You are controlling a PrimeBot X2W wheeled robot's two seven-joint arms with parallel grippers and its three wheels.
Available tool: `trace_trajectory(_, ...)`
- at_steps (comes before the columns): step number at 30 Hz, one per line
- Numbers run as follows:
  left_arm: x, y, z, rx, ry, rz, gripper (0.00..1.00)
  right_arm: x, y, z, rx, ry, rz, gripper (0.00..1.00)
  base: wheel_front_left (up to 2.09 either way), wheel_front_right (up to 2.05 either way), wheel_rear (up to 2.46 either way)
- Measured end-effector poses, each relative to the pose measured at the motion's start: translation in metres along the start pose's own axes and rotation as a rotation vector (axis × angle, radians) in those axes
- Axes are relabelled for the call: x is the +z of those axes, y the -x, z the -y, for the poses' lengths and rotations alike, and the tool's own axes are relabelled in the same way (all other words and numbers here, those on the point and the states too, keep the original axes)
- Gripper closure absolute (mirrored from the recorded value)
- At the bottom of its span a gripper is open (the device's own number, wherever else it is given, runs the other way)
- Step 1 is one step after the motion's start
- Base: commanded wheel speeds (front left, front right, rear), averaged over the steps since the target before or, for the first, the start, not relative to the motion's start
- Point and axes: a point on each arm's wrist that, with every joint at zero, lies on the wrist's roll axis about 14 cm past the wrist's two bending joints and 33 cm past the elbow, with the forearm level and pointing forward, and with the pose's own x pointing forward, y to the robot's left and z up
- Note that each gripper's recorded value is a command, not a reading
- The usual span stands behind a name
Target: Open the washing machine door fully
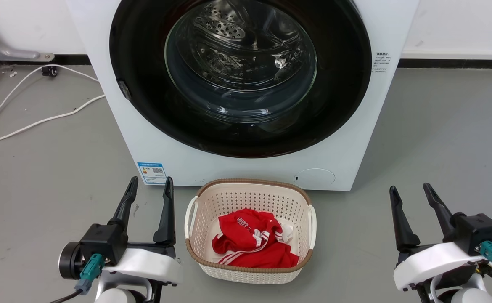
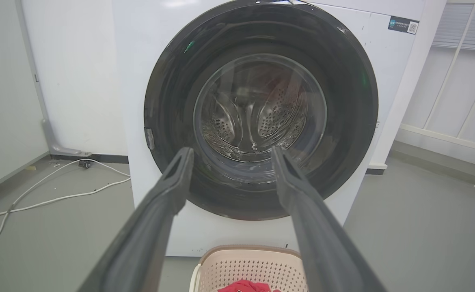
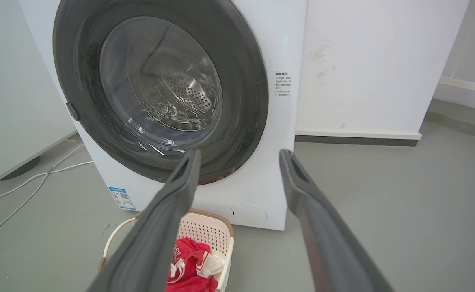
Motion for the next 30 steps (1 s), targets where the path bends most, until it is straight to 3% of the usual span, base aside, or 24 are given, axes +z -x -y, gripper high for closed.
trace_trajectory(21, 0.0029, 0.0006, 0.0069, -0.037, -0.138, 0.031, 0.00, -0.0046, -0.0012, -0.0045, 0.020, 0.097, -0.003, 0.00, 0.00, 0.00, 0.00)
trace_trajectory(30, 0.0008, 0.0013, 0.0078, -0.039, -0.124, 0.026, 0.00, -0.0077, -0.0009, -0.0040, 0.018, 0.079, -0.009, 0.00, 0.00, 0.00, 0.00)
